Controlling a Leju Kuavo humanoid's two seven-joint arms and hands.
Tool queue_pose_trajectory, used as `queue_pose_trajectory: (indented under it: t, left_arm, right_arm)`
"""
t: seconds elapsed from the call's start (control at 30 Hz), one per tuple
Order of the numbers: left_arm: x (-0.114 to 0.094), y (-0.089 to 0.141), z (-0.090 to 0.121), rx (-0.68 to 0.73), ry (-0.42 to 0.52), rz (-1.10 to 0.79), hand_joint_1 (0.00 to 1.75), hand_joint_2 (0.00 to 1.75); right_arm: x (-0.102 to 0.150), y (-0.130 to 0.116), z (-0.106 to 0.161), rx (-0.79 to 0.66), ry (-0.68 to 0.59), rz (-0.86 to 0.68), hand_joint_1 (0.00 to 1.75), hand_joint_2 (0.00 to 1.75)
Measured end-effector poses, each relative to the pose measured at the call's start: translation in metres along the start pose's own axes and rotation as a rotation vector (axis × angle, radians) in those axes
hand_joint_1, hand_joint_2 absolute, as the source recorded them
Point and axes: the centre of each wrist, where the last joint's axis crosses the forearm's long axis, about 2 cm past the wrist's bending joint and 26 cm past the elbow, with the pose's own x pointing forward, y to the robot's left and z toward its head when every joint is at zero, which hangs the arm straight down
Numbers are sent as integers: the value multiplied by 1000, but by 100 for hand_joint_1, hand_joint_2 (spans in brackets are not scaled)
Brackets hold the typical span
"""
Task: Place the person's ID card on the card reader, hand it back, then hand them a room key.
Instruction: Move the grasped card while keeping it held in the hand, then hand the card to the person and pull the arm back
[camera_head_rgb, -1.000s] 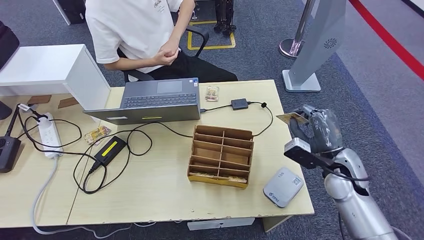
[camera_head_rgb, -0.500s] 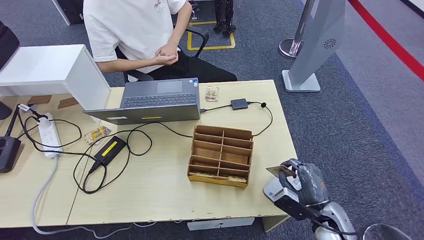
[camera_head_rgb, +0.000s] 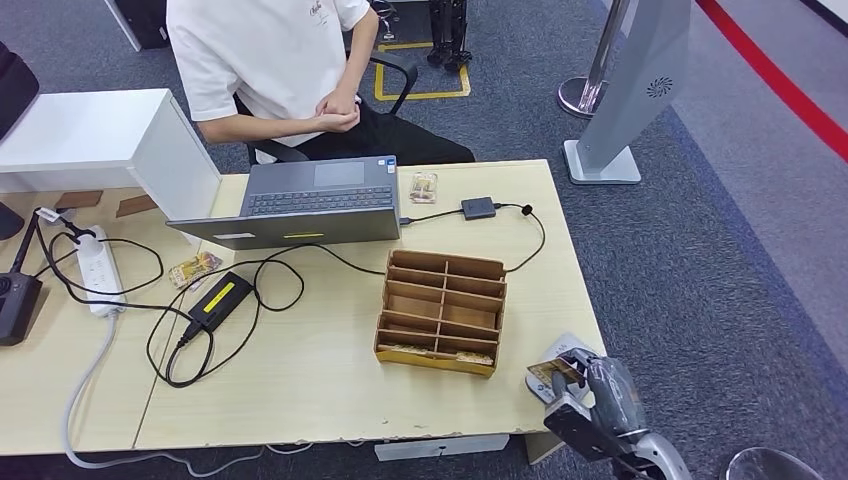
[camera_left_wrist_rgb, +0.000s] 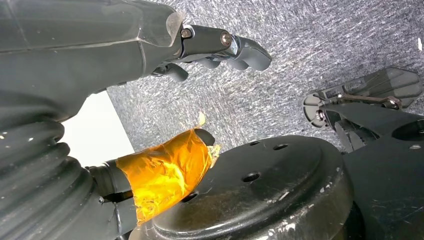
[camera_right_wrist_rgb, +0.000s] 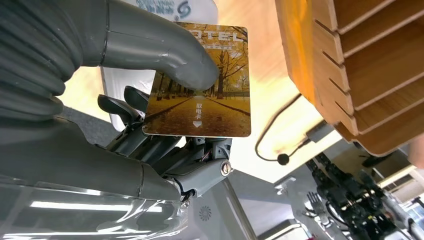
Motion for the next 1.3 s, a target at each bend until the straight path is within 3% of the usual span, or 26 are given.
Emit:
queue_pose_trajectory:
  t: [0.37, 0.6, 0.77, 1.07, 1.3]
  left_arm:
    - [0, 1, 0, 2, 1, 2, 0, 175]
    - [0, 2, 0, 0, 0, -8, 0, 175]
    - [0, 3, 0, -2, -36, -17, 0, 175]
    - [9, 1, 0, -5, -92, -48, 0, 175]
    - [13, 1, 1, -7, -95, -90, 0, 175]
  right_arm:
    - [-3, 8, 2, 12, 32, -21, 175, 175]
    - [8, -4, -15, -24, -52, -40, 175, 175]
    - [24, -27, -44, -78, -174, -29, 175, 175]
    - [73, -94, -122, -183, -379, 59, 175, 175]
    - [97, -112, -159, -219, -425, 147, 175, 175]
